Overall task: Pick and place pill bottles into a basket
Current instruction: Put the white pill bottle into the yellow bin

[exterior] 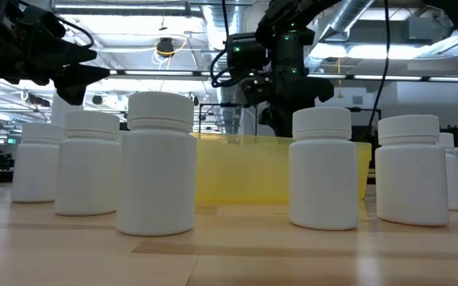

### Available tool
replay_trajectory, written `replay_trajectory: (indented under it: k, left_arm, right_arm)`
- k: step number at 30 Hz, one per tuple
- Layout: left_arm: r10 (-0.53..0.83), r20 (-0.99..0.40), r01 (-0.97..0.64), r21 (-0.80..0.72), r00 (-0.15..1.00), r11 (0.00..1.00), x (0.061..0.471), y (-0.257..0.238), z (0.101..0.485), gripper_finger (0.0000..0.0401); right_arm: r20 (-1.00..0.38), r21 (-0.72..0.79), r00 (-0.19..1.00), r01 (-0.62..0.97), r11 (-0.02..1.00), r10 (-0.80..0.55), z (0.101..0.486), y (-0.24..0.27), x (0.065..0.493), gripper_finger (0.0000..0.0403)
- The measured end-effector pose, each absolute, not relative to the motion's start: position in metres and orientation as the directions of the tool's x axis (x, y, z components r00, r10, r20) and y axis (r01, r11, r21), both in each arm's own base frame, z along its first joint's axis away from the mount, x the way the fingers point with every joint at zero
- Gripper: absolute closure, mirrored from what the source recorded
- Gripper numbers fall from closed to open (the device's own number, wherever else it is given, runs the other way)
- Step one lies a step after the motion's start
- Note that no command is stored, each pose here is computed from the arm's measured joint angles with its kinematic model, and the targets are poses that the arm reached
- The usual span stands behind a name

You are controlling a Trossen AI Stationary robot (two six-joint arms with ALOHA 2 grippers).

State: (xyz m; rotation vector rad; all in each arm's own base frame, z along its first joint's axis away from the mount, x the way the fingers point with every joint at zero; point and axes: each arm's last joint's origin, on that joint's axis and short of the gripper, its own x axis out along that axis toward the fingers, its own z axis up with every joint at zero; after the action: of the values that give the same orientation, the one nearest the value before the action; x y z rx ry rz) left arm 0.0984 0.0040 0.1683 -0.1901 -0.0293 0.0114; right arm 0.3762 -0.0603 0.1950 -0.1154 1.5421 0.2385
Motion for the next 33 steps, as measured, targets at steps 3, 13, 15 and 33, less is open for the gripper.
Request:
replay_trajectory:
  k: [3, 13, 15, 33]
  left_arm:
    - [0.014, 0.028, -0.008, -0.189, 1.000, 0.982, 0.098, 0.004, 0.168, 0.0207]
    - [0.014, 0.028, -0.009, -0.189, 1.000, 0.982, 0.098, 0.004, 0.168, 0.0207]
    - [0.014, 0.028, -0.008, -0.189, 1.000, 0.982, 0.098, 0.004, 0.168, 0.0207]
    - [0.014, 0.028, -0.008, -0.189, 1.000, 0.982, 0.098, 0.004, 0.168, 0.0207]
  right_arm:
    - [-0.997, 0.076, 0.011, -0.226, 0.971, 0.080, 0.195, -0.060, 0.376, 0.0205]
    - [-0.997, 0.079, 0.003, -0.226, 0.971, 0.082, 0.195, -0.060, 0.375, 0.0167]
    - [-0.996, 0.083, -0.007, -0.225, 0.971, 0.084, 0.195, -0.060, 0.374, 0.0168]
    - [-0.995, 0.087, 0.023, -0.222, 0.971, 0.094, 0.290, -0.059, 0.375, 0.0170]
